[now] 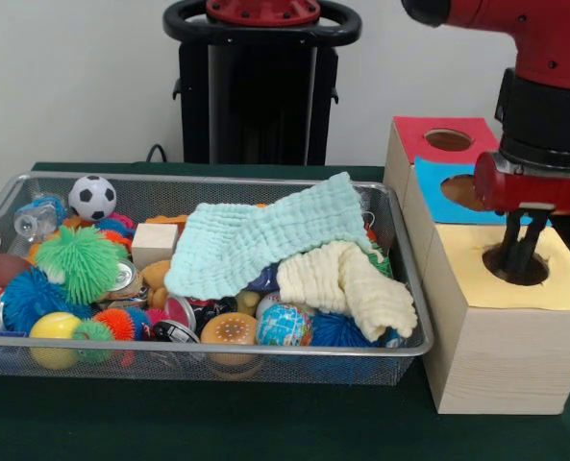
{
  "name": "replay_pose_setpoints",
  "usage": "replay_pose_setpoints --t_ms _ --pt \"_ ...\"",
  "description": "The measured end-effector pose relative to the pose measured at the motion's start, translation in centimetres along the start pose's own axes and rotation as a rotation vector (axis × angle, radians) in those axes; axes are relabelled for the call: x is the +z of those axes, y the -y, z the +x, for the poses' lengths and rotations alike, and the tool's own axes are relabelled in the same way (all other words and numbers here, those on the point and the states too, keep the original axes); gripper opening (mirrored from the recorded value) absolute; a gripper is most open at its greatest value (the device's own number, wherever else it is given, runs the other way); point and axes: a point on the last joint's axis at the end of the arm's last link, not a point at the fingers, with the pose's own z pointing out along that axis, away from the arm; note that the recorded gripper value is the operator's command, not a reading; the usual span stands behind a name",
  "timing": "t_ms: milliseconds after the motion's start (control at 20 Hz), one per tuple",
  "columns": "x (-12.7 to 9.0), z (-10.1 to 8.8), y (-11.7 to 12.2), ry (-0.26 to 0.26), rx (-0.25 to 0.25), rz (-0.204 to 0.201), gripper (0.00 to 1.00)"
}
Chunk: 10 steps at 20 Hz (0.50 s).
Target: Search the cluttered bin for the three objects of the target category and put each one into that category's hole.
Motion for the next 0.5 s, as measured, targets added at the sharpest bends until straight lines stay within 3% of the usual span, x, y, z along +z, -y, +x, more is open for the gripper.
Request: replay_pose_setpoints --t_ms 300,500 --pt "-3.4 -0.4 1.0 -0.048 0.001 0.022 0.00" --pt "-5.3 -1.4 1.5 -0.049 0.002 0.029 0.00"
